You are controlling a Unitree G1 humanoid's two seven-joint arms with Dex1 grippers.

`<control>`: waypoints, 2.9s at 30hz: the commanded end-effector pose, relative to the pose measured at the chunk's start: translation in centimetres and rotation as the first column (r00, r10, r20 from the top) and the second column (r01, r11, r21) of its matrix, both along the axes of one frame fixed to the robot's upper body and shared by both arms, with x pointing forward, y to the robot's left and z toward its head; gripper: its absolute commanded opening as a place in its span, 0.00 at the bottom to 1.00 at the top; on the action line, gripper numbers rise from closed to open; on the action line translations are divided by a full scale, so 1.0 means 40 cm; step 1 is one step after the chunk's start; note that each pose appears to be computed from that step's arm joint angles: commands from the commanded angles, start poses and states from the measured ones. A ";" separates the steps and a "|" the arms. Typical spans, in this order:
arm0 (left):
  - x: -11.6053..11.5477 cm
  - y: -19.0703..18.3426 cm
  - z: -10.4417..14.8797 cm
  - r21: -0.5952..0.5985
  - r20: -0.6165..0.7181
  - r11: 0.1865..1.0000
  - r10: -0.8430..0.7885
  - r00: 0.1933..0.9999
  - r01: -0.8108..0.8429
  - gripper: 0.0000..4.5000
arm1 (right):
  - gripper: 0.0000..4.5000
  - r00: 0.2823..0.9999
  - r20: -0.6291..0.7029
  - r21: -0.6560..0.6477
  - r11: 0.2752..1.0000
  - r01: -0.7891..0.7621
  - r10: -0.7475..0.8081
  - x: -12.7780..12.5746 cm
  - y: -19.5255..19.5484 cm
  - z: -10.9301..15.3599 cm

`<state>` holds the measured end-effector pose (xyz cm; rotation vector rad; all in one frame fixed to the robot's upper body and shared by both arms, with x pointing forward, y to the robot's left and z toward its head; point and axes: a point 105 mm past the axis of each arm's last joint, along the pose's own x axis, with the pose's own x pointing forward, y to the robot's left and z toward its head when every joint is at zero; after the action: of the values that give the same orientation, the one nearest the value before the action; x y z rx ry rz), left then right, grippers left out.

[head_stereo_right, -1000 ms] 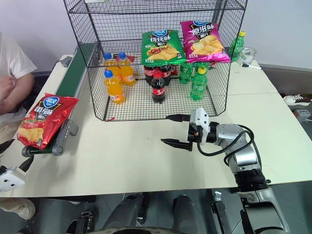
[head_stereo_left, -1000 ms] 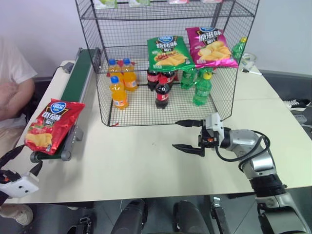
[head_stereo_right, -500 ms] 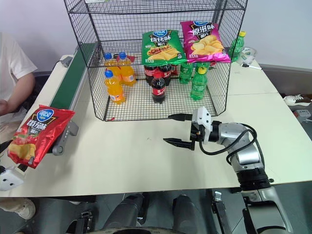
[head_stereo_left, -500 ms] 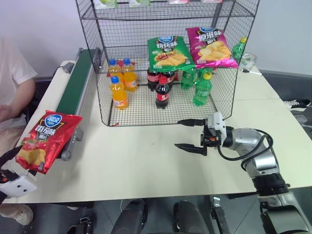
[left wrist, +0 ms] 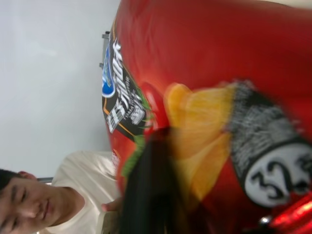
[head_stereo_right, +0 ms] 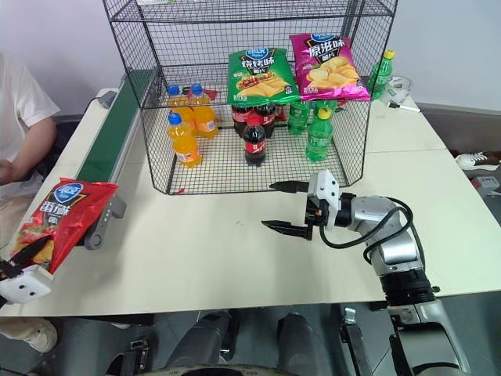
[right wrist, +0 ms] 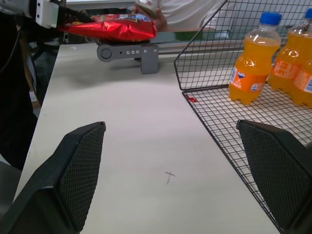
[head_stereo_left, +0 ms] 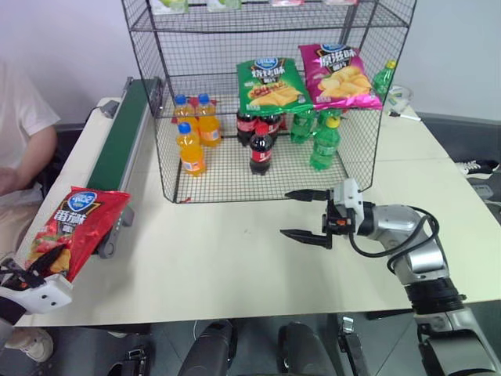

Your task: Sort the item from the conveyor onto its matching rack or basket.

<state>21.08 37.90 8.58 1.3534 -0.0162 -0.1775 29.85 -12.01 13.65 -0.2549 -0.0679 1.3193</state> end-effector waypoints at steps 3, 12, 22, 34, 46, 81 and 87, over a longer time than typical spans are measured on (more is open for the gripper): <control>0.040 0.052 0.154 -0.091 0.264 0.988 0.142 0.954 -0.122 0.02 | 1.00 0.993 0.112 0.062 0.998 0.034 -0.041 0.005 -0.012 0.062; 0.095 -0.156 0.373 0.014 0.482 0.994 -0.098 0.871 0.104 0.02 | 1.00 0.925 0.261 0.253 0.944 0.210 -0.275 0.062 -0.022 0.137; 0.201 -0.365 0.493 -0.054 0.620 0.954 -0.200 0.758 0.296 0.02 | 1.00 0.787 0.280 0.407 0.811 0.420 -0.549 0.116 -0.020 0.166; 0.439 -0.499 0.444 -0.146 0.655 0.944 -0.132 0.744 0.297 0.02 | 1.00 0.753 0.286 0.417 0.784 0.460 -0.593 0.103 -0.016 0.174; 0.631 -0.507 0.394 -0.355 0.536 0.932 0.137 0.833 0.075 0.02 | 1.00 0.757 0.299 0.407 0.796 0.449 -0.580 0.100 -0.003 0.177; 0.663 -0.567 0.420 -0.531 0.416 0.833 0.101 0.904 0.152 0.02 | 1.00 0.767 0.306 0.379 0.811 0.445 -0.564 0.079 0.005 0.167; 0.669 -0.608 0.417 -0.542 0.387 0.824 0.070 0.919 0.165 0.02 | 1.00 0.772 0.298 0.384 0.811 0.442 -0.562 0.076 0.014 0.164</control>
<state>47.81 14.05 23.54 0.7829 -0.3777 0.0528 33.60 -11.90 18.81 -0.2602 -0.4474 0.6713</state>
